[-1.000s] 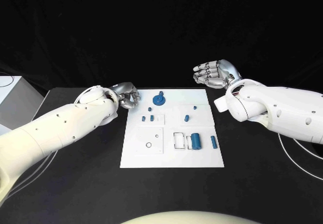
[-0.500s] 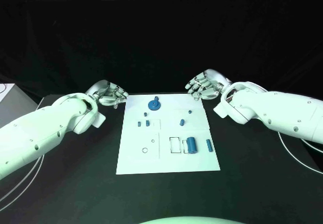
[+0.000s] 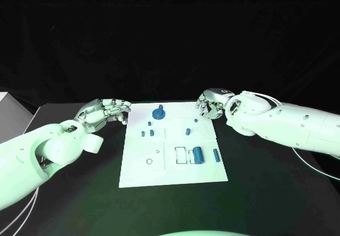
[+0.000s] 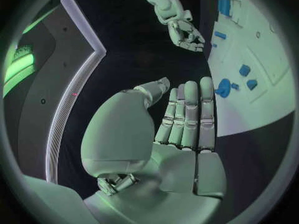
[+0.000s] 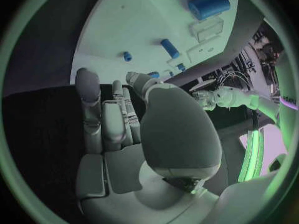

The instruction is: Assemble the parts on the task board

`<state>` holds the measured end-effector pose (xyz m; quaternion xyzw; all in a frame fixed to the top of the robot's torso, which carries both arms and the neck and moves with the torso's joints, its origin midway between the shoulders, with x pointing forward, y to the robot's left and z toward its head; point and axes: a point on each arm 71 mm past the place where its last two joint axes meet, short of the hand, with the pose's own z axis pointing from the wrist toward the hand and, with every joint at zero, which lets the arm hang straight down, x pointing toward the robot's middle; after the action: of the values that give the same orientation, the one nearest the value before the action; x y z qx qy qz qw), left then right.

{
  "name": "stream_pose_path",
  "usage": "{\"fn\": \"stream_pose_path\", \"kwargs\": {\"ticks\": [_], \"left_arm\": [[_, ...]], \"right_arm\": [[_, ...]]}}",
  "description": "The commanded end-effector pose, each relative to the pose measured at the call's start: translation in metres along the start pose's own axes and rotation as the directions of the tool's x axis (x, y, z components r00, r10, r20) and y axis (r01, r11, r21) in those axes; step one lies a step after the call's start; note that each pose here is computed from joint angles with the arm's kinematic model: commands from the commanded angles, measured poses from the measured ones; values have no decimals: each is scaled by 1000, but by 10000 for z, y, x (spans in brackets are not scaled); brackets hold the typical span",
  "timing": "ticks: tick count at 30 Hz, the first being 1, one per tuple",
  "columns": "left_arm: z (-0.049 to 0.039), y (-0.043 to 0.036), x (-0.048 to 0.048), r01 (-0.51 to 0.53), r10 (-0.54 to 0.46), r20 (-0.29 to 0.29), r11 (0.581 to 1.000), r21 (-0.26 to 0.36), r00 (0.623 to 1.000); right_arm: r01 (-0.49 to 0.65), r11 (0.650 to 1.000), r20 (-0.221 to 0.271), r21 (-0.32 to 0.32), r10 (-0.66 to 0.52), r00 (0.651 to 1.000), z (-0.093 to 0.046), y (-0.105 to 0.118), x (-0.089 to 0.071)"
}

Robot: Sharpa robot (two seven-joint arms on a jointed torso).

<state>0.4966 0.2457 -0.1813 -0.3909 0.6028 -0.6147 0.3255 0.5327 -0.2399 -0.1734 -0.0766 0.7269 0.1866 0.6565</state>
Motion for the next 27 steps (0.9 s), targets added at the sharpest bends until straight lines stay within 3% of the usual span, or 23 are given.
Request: {"fn": "stream_pose_path", "kwargs": {"ticks": [1,15,27], "left_arm": [[-41,-47,87,118,-114,-47,990,74,992],[-96,-70,198,130,-125,-60,987,99,990],[-117,-83,172,119,-115,-49,988,101,992]], "right_arm": [[138,990,-3,20,-138,990,9,22,36],[155,988,-44,20,-154,987,55,79,249],[147,989,-79,1,-146,986,64,168,365]]}}
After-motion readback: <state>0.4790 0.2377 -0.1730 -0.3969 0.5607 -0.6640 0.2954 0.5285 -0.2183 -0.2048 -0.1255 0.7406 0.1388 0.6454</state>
